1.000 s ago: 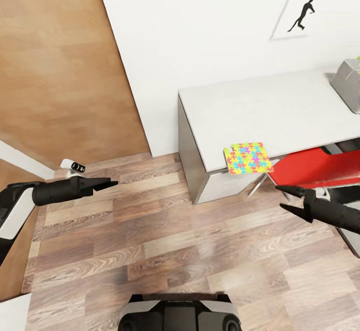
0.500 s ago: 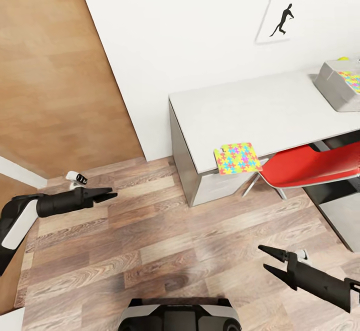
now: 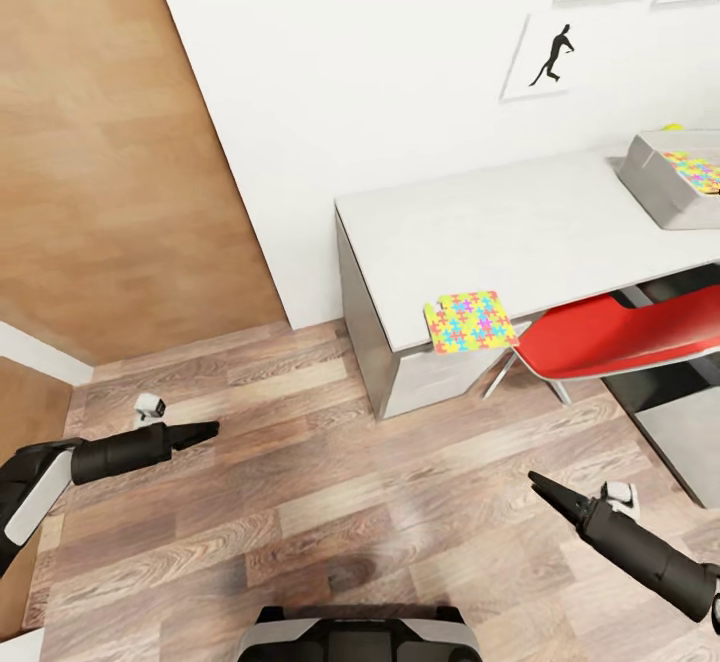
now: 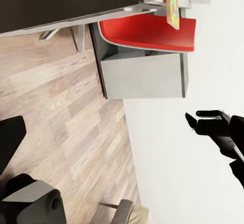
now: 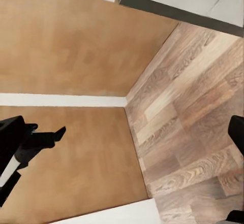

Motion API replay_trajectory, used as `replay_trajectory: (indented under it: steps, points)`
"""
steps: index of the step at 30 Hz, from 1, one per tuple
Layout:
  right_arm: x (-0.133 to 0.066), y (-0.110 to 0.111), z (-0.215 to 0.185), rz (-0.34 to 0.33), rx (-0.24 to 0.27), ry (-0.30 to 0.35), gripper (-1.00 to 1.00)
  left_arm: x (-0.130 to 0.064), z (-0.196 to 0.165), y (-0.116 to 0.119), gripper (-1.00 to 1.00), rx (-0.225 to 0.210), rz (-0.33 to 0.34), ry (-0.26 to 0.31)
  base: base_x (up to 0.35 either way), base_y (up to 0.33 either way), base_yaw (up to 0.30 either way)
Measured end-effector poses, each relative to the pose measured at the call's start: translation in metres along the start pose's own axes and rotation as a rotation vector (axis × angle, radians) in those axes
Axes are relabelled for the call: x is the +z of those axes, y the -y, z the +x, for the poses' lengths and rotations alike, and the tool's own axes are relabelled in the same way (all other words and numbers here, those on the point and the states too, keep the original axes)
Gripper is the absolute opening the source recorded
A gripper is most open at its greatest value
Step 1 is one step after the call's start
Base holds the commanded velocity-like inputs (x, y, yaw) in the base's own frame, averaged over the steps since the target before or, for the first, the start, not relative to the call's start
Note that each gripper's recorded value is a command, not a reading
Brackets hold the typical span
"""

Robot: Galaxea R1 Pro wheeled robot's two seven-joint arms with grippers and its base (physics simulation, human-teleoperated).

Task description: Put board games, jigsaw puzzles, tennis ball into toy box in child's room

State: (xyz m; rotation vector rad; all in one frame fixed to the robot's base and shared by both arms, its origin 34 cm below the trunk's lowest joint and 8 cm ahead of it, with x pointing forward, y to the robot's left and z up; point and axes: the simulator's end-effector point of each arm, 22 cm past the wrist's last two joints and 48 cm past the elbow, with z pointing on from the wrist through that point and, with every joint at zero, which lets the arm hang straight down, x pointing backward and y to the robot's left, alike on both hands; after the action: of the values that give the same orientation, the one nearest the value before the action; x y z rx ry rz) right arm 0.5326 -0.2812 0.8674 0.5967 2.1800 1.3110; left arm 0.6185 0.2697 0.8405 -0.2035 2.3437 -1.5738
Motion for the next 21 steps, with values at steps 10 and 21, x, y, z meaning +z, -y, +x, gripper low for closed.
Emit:
replay_trajectory:
  steps: [10,21]
  points:
    - [0.005,-0.008,-0.017,-0.038,-0.181,0.128,1.00,-0.012,-0.006,0.000,1.00,0.020,-0.023,0.009,0.000,0.000,0.000]
    - [0.010,-0.021,-0.012,-0.069,-0.212,0.126,1.00,-0.028,-0.015,0.006,1.00,0.047,-0.041,0.013,0.000,0.000,0.000]
